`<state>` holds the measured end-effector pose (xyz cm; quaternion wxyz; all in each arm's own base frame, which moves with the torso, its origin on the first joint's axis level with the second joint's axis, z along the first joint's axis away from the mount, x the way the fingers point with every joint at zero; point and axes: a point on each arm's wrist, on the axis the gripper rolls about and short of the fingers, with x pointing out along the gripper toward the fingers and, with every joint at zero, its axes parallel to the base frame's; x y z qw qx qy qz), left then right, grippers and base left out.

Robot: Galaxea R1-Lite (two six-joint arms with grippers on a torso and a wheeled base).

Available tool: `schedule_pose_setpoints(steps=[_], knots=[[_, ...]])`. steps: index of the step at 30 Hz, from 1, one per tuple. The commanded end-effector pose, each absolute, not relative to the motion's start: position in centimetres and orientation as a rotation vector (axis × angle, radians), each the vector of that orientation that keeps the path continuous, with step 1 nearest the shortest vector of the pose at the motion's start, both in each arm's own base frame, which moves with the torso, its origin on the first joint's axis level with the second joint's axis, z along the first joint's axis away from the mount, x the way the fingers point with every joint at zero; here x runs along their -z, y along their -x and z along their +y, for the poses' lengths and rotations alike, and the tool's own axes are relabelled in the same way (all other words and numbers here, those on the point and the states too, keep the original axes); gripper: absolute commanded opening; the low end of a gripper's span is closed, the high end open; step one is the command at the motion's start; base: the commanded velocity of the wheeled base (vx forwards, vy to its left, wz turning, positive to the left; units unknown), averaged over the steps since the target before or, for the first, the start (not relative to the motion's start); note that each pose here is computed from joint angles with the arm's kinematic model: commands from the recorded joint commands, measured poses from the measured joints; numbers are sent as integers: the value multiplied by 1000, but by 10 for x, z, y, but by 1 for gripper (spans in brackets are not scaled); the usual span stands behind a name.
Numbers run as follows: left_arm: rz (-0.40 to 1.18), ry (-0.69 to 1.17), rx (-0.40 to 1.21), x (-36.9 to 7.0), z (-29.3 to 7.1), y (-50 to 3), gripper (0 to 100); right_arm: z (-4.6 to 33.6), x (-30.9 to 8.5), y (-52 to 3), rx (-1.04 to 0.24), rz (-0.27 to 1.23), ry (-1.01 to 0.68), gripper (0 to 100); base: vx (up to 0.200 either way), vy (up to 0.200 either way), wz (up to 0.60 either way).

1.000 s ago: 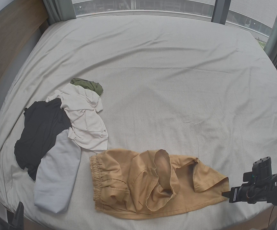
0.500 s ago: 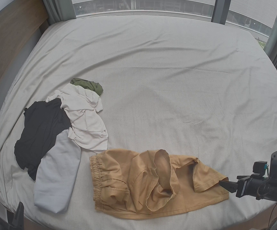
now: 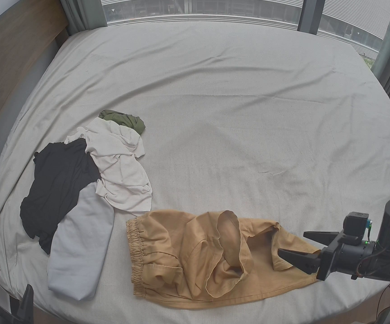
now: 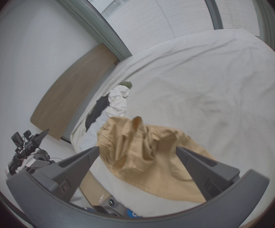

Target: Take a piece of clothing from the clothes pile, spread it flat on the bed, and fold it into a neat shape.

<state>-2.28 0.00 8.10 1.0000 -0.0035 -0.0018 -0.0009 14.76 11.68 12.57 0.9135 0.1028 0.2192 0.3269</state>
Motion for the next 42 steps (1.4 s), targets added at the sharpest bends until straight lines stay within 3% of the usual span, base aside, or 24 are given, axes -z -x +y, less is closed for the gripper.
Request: schedule_pose_setpoints(steps=[1,17,42], knots=[[-3,8,2,-76,0,23,100,146,-130,-160,-747,453,-202,100,0,0,0],[-3,9,3,-76,0,23,100,203,-97,-184,-846,576,-143,100,0,0,0],[-3,11,3,-76,0,23,100,234,-49,-229,-784,664,-111,100,0,0,0]])
